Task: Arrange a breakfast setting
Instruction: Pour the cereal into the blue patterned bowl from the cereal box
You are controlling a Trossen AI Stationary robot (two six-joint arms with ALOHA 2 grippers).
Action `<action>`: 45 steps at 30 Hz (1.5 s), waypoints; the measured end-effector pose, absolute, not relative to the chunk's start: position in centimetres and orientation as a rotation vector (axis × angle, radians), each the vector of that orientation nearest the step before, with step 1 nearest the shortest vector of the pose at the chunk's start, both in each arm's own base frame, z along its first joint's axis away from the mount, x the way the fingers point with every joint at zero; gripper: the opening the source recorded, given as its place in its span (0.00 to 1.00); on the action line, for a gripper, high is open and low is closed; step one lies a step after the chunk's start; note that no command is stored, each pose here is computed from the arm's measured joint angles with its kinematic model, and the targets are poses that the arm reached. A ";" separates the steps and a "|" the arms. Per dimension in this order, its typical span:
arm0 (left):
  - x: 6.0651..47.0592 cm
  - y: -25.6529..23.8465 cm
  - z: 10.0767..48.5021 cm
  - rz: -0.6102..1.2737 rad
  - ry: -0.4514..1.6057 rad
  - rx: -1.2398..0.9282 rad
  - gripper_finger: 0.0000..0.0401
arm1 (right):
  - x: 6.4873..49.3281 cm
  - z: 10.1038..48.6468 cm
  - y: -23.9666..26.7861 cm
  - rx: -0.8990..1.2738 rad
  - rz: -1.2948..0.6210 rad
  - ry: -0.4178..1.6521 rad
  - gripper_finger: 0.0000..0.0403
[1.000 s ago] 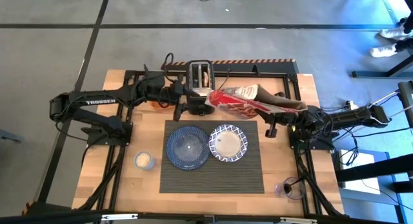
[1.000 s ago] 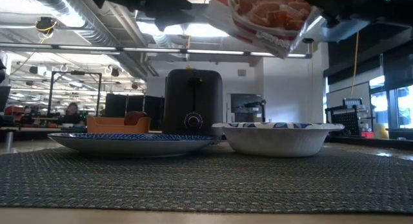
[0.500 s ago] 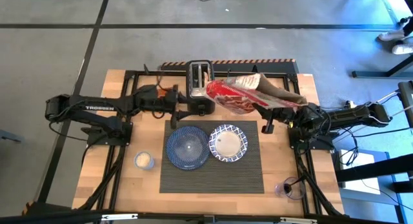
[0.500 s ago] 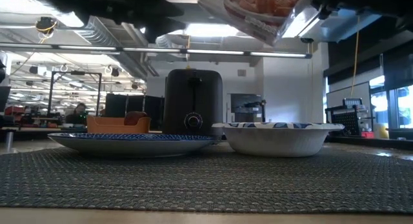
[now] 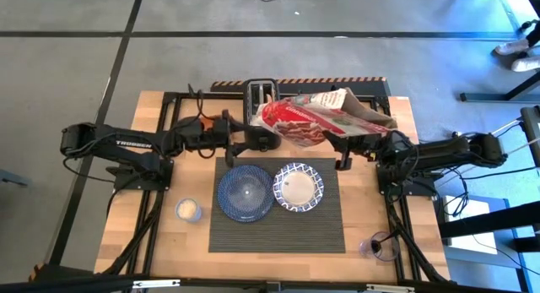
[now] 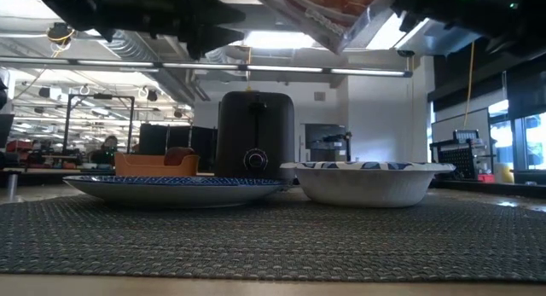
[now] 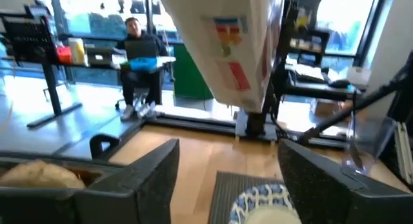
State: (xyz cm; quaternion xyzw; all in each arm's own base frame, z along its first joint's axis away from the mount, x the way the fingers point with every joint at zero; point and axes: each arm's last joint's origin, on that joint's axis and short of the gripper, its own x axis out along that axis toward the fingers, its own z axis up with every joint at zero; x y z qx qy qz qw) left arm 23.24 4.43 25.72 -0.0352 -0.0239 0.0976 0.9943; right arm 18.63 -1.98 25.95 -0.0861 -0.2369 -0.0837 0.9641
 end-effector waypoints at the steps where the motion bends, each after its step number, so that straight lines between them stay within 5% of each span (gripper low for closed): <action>1: 23.2 4.5 25.8 0.205 -0.056 -0.083 0.69 | 18.7 25.9 -2.0 -0.174 -0.169 -0.479 0.09; 9: 23.9 4.6 25.7 0.138 -0.109 -0.108 0.78 | 20.3 26.2 -2.0 -0.190 -0.106 -0.482 0.09; 33: 24.9 4.3 26.4 -0.030 -0.322 0.027 0.77 | 27.0 27.4 -2.5 -0.216 -0.002 -0.463 0.09; 45: 24.8 4.3 26.6 -0.031 -0.344 0.054 0.60 | 27.2 27.4 -2.5 -0.217 0.000 -0.457 0.09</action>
